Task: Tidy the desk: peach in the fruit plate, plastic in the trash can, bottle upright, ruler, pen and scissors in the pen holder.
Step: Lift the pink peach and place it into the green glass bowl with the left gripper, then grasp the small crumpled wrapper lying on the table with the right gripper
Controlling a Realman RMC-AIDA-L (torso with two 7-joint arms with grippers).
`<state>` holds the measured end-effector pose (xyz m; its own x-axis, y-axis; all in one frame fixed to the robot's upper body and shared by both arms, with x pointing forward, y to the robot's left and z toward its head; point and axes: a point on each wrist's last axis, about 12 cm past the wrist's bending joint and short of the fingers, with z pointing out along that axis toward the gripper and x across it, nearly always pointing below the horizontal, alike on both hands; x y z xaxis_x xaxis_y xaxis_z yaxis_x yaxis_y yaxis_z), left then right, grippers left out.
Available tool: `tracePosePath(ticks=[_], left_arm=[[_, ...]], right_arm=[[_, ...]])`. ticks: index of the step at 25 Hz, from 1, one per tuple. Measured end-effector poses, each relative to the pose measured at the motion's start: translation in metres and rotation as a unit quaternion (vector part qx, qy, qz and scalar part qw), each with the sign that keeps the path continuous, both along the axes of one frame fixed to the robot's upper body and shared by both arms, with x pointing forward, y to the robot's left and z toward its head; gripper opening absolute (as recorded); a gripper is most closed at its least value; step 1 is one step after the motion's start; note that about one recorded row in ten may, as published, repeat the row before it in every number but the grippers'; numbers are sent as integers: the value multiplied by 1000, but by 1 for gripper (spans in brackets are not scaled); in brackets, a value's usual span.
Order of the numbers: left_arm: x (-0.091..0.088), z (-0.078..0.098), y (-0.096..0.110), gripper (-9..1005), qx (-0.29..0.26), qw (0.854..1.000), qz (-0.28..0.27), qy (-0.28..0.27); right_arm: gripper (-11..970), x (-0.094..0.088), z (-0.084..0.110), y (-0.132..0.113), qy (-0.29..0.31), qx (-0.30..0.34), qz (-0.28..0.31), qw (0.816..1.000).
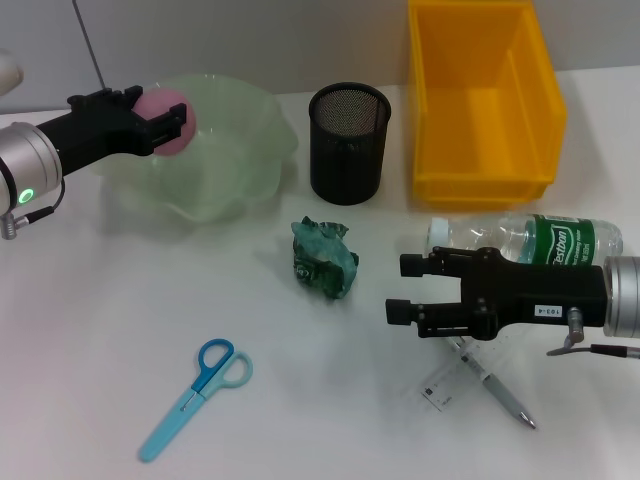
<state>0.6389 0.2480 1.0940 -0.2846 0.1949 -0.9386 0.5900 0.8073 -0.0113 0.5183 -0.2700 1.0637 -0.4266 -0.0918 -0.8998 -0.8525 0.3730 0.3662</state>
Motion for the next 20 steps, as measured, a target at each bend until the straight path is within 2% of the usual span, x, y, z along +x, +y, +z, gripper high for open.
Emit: tracePosePath(ticks=[9,12,13,17,20], left_arm=[[0,2,-2,834,-12,1000,-5,-2],[-4,6,-3,833,-37,999,-23,-5],[-9,9,-3,832,-60,997,-43,-6],[-37,25,3,831,-133,982,-137,-6],[-64,26,14,829,-162,967,-198,13]], right_arm=[[813,0,-1,2,1,2,0,1000],[813,0,-1,2,1,3,-1,1000],[813,-1,-1,1,2,4,-1,1000],[813,0,-1,1,4,4,-1,1000],[813,0,0,1,4,5,0,1000]])
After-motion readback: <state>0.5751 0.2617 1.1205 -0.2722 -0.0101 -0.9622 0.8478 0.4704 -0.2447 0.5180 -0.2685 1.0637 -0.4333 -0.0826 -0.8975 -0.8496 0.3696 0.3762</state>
